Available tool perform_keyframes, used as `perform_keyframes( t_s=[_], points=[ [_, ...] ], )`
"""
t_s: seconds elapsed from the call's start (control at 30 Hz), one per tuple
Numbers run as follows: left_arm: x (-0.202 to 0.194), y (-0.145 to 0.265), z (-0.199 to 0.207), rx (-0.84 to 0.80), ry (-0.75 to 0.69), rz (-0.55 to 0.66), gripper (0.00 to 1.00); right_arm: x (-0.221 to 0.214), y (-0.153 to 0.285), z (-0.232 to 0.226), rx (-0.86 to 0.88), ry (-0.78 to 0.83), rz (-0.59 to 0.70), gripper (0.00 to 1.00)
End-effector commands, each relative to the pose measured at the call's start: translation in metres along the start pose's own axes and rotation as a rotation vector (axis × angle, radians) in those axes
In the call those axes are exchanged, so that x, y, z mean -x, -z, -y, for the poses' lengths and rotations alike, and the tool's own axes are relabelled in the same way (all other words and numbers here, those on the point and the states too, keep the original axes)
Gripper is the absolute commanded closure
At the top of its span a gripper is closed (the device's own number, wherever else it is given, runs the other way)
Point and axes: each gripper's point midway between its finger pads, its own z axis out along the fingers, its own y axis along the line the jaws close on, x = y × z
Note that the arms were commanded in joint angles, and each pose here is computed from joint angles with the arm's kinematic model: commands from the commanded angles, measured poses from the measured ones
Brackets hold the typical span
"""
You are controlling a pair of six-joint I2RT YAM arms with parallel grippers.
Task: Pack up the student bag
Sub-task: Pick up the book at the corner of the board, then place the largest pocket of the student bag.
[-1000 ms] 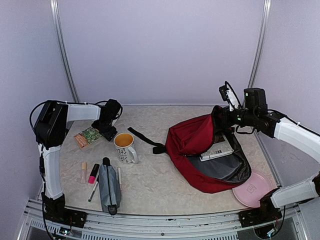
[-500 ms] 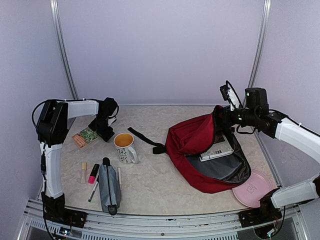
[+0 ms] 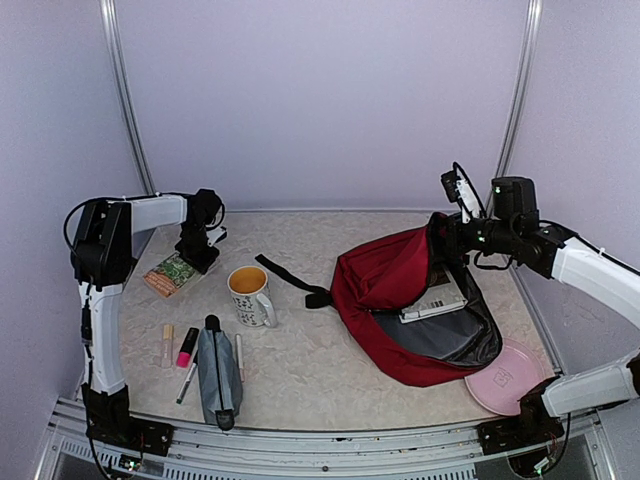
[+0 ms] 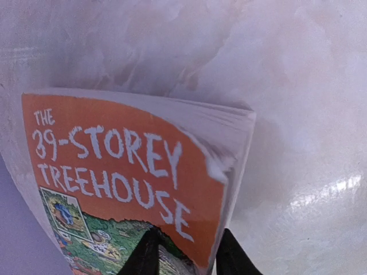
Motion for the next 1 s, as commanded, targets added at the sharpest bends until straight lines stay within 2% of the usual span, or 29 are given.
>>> perform_keyframes(
  t_s=[0.0,0.07,0.1,0.2,0.3,0.5,0.53,0.6,0.8,0.87,0.93,0.97],
  points=[
    [-0.018,-0.049,0.024,-0.052,-0.06,-0.057,0.78,0.013,0.012,-0.005,0.019,0.002,0.047,1.0],
    [-0.016,-0.051,0.024,-0.038,-0.063,-0.051,0.97,0.014,0.013,-0.006,0.024,0.001,0.05,1.0],
    [-0.013,-0.05,0.024,-0.028,-0.065,-0.04,1.0,0.014,0.013,-0.007,0.027,0.001,0.051,1.0],
    [-0.001,-0.038,0.012,0.02,-0.028,0.019,1.0,0.012,0.013,-0.008,0.034,-0.005,0.046,1.0],
    [0.025,-0.004,0.008,0.071,0.035,0.141,1.0,0.008,0.011,-0.01,0.054,-0.017,0.031,1.0],
    [0.06,0.109,-0.021,0.211,0.144,0.481,1.0,-0.004,0.008,-0.016,0.092,-0.044,-0.034,1.0],
    [0.064,0.128,-0.022,0.229,0.147,0.534,1.0,-0.004,0.008,-0.017,0.095,-0.047,-0.043,0.97],
    [0.07,0.165,-0.021,0.247,0.149,0.633,1.0,-0.005,0.009,-0.02,0.114,-0.052,-0.055,0.86],
    [0.078,0.272,0.001,0.251,0.098,0.926,1.0,0.002,0.025,-0.049,0.265,-0.031,-0.062,0.41],
    [0.076,0.309,0.011,0.267,0.067,1.031,1.0,0.01,0.035,-0.066,0.358,-0.012,-0.047,0.24],
    [0.073,0.348,0.026,0.285,0.015,1.148,1.0,0.02,0.047,-0.081,0.44,0.003,-0.029,0.03],
    [0.07,0.368,0.034,0.293,-0.01,1.207,1.0,0.027,0.052,-0.086,0.46,0.005,-0.015,0.0]
  ],
)
